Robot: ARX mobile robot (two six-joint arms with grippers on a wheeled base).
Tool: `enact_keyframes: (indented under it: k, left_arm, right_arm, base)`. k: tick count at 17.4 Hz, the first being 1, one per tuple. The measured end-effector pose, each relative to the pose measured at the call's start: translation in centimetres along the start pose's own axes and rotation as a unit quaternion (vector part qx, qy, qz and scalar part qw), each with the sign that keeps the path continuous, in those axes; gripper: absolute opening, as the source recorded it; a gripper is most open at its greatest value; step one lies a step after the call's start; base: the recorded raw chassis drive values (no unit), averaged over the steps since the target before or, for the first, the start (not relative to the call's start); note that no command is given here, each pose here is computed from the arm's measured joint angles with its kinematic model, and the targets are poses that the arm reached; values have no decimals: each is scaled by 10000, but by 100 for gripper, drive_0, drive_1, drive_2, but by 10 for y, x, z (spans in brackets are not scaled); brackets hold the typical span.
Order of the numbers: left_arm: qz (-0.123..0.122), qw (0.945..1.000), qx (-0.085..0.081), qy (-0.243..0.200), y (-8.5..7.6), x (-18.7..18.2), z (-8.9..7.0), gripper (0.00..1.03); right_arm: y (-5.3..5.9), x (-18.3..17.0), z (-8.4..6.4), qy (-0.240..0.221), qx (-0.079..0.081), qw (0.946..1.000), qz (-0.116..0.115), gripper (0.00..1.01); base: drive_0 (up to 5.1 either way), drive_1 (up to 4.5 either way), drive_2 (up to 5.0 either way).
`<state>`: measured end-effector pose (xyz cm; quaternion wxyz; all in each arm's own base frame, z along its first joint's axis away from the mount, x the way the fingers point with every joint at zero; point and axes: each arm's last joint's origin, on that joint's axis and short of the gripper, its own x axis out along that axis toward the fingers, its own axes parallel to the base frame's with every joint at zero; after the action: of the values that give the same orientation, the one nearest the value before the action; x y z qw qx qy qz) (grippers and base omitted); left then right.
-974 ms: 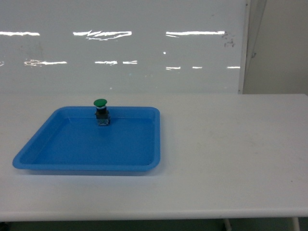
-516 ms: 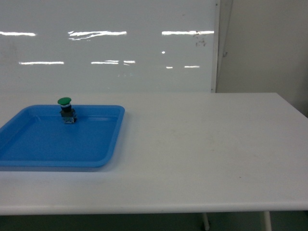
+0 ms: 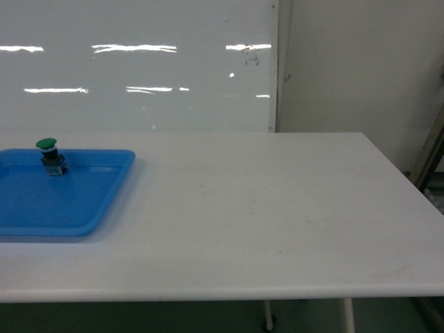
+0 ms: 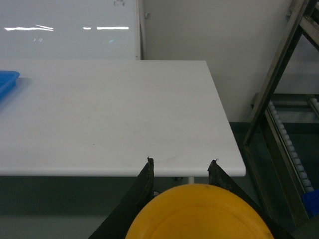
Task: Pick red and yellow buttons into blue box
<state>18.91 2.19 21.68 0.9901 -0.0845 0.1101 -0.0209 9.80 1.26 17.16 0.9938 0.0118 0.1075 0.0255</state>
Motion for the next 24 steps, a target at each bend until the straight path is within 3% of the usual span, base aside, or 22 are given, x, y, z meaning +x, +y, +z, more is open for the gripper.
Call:
enact_keyframes:
  k: [24]
  left_arm:
    - [-6,10000,-1,14,0,0,0,25]
  right_arm:
    - [0,0,0,2,0,10000,0,28]
  base:
    - [502,-242,-242]
